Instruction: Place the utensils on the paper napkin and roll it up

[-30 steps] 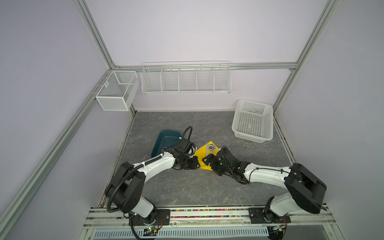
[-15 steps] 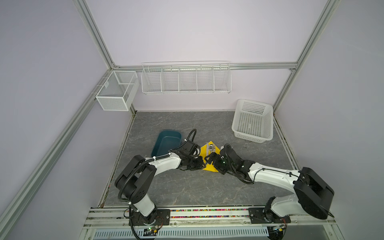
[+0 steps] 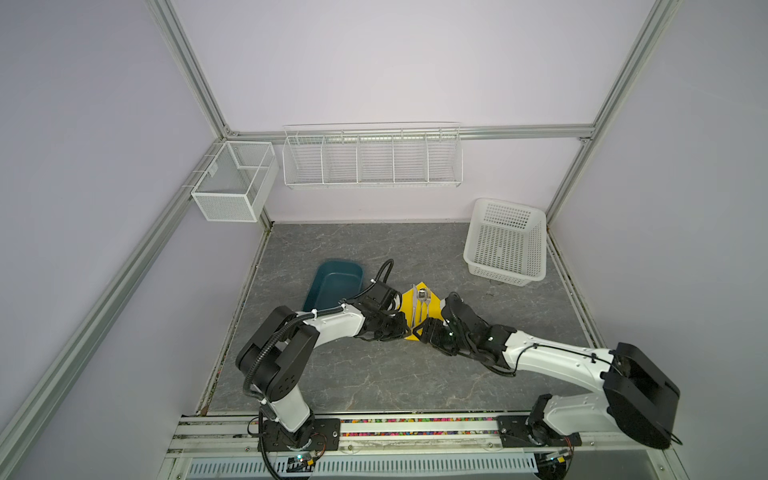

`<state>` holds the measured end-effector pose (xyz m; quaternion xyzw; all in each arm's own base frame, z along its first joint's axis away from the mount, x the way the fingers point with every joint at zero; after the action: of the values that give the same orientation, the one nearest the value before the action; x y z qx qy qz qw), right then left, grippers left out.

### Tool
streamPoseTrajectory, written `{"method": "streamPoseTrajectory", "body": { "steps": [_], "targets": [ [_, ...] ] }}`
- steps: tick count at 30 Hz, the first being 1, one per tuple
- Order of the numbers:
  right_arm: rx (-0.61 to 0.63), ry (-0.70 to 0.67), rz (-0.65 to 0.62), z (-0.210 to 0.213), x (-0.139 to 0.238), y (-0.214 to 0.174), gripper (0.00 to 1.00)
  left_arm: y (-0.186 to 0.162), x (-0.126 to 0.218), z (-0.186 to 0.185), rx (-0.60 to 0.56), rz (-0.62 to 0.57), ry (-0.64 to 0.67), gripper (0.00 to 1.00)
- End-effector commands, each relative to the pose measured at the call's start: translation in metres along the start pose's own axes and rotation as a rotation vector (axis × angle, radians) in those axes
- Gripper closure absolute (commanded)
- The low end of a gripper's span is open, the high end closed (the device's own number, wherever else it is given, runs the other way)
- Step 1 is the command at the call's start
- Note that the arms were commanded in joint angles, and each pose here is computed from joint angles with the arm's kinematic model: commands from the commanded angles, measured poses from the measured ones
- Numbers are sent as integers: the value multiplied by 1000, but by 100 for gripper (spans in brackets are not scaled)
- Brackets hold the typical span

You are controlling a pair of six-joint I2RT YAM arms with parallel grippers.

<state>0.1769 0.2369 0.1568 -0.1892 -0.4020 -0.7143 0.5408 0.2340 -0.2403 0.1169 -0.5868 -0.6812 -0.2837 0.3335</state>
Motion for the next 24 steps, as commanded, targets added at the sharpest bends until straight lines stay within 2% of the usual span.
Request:
{"method": "streamPoseTrajectory", "body": {
  "steps": [1, 3, 7, 9, 13, 18, 24],
  "targets": [
    [11, -13, 73, -4, -16, -11, 48, 5, 6, -12, -18, -28, -23, 79],
    [31, -24, 88, -2, -23, -9, 57, 4, 7, -11, -21, -28, -20, 79],
    [94, -58, 113, 4, -31, -3, 62, 4, 13, -11, -48, -53, 8, 79],
    [93, -118, 115, 0, -32, -1, 62, 4, 17, -9, -59, -65, 35, 79],
    [55, -210, 107, -18, -32, 2, 63, 2, 33, -19, -89, -81, -2, 78],
    [69, -165, 72, -10, -30, 13, 61, 1, 51, -26, -108, -128, 4, 78],
    [44, -165, 53, -11, -31, 23, 60, -5, 46, -18, -103, -96, -12, 83]
  ]
}}
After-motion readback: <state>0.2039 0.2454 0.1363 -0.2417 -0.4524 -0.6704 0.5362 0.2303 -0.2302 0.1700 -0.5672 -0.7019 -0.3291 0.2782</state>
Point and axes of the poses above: each gripper's point midway between its finger pads, its own x axis back along the fingers, its own z axis along the line the jaws close on, y = z × x, the point moved 10 cm from there along x, back along the fingers, and after that the axes turned 15 degrees about x, right-handed, at the moved point
